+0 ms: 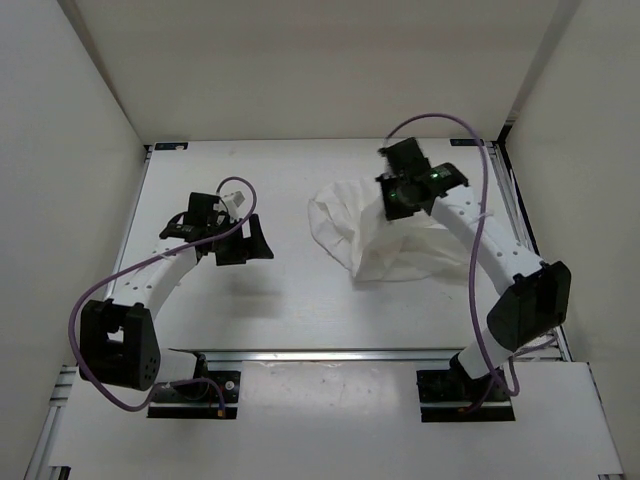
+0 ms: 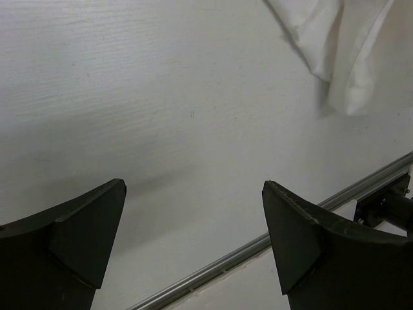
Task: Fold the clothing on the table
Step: Flatten the skirt out
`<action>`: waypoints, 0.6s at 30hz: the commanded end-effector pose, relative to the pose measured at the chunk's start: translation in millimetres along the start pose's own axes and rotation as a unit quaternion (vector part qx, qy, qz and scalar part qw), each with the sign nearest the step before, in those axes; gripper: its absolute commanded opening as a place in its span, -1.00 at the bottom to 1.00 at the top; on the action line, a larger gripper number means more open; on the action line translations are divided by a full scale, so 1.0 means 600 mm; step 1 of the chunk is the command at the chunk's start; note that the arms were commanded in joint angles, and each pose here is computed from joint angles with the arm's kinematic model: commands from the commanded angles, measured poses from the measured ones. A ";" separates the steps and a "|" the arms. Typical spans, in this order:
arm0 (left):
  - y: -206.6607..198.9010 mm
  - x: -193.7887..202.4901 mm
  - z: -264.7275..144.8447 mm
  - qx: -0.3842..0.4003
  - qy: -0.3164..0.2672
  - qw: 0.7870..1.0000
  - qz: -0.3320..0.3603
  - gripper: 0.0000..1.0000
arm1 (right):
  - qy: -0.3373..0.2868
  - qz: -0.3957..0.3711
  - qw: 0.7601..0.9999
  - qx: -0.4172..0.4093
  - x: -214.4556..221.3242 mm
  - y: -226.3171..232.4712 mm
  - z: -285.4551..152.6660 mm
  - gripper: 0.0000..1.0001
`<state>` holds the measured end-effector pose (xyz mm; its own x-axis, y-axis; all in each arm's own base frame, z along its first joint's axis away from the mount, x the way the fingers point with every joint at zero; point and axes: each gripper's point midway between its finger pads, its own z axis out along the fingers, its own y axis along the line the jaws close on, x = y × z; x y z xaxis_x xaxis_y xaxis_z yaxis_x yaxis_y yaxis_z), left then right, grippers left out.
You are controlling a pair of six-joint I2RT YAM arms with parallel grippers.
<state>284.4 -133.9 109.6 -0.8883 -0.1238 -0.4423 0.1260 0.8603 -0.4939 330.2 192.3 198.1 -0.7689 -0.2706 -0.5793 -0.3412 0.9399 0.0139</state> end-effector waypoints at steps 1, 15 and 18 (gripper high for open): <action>-0.008 -0.036 -0.016 -0.002 -0.029 0.999 0.019 0.96 | 0.044 0.157 0.974 0.159 0.038 -0.221 -0.009 -1.00; -0.006 -0.039 -0.008 -0.005 -0.025 0.999 0.023 0.96 | 0.022 0.036 0.991 0.131 -0.040 -0.126 0.018 -1.00; -0.009 -0.043 -0.010 -0.005 -0.026 0.999 0.026 0.97 | -0.052 0.038 0.995 0.082 -0.139 -0.063 0.015 -1.00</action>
<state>293.6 -130.0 110.9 -0.8822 -0.1165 -0.4562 0.1271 0.8740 -0.4691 383.0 138.3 192.6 -0.8252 -0.1950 -0.5301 -0.1166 0.9771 -0.1779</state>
